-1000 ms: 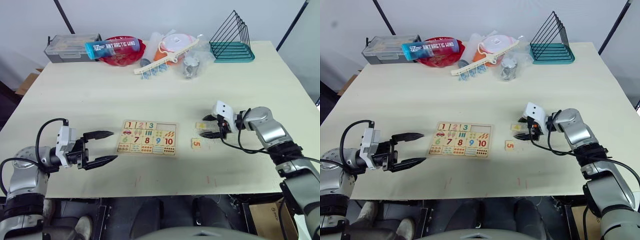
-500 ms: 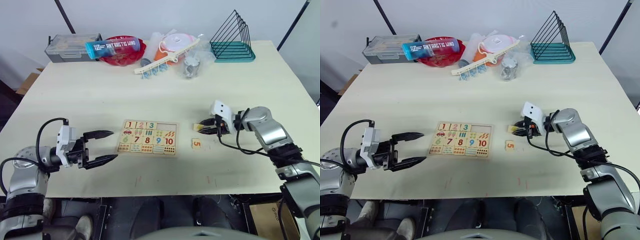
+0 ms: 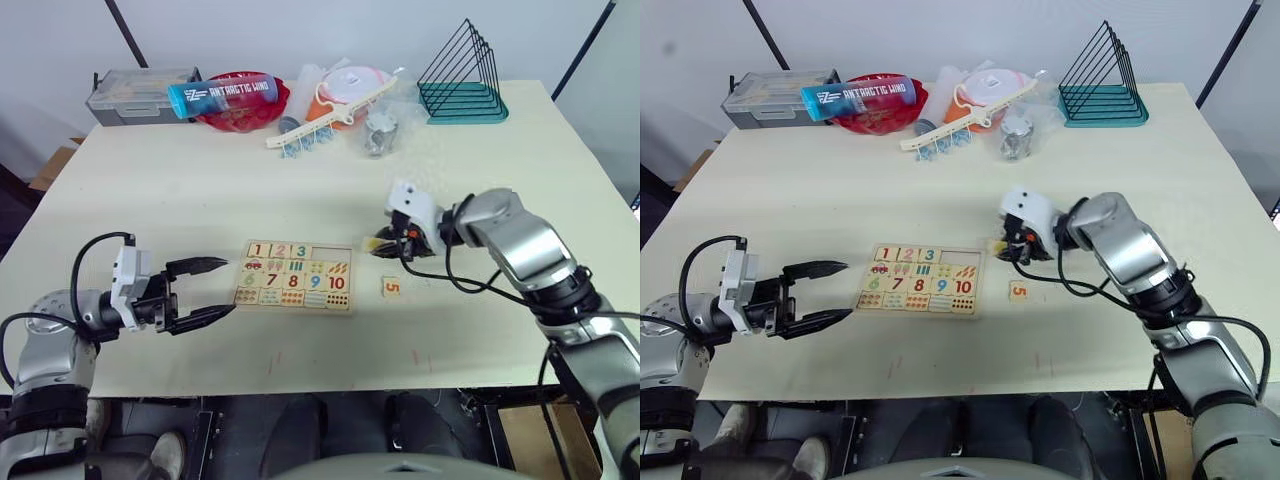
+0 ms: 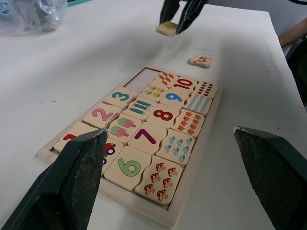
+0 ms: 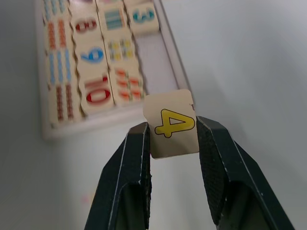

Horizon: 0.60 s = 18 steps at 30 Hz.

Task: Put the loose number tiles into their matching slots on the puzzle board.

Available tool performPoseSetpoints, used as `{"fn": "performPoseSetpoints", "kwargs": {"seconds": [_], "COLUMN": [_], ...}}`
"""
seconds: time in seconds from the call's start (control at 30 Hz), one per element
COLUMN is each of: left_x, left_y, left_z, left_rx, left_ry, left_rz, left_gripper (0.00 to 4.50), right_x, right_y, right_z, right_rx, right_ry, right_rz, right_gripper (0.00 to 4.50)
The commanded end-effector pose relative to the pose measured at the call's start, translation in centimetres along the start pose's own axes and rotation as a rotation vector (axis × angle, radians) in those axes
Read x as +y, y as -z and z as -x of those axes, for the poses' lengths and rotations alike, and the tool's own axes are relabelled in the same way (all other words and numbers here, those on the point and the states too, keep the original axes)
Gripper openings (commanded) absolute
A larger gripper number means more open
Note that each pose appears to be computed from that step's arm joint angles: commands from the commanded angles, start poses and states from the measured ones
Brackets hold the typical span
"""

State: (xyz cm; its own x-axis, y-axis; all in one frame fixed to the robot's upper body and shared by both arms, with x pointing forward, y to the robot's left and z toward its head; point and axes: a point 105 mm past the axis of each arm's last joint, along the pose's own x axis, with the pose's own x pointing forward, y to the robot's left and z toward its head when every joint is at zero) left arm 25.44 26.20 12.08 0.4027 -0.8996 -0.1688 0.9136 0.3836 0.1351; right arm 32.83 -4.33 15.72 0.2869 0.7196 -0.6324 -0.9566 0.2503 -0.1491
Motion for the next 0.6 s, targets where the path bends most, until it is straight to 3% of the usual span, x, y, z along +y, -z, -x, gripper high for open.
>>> {"fn": "performPoseSetpoints", "kwargs": {"seconds": [0.03,0.6], "left_x": [0.4,-0.7], "left_y": [-1.4,-1.1], "left_z": [0.5,1.3], "left_rx": [-0.011,0.01], "left_ry": [-0.024,-0.118], "left_rz": [-0.058,-0.062], "left_gripper": [4.5,4.5], "right_x": [0.3,-0.5], "right_y": [-1.4,-3.8], "right_z": [-0.5,-5.4], "right_rx": [0.015,0.168], "right_ry": [-0.018,-0.044], "right_rz": [0.021,-0.049], "right_gripper": [0.83,0.83]}}
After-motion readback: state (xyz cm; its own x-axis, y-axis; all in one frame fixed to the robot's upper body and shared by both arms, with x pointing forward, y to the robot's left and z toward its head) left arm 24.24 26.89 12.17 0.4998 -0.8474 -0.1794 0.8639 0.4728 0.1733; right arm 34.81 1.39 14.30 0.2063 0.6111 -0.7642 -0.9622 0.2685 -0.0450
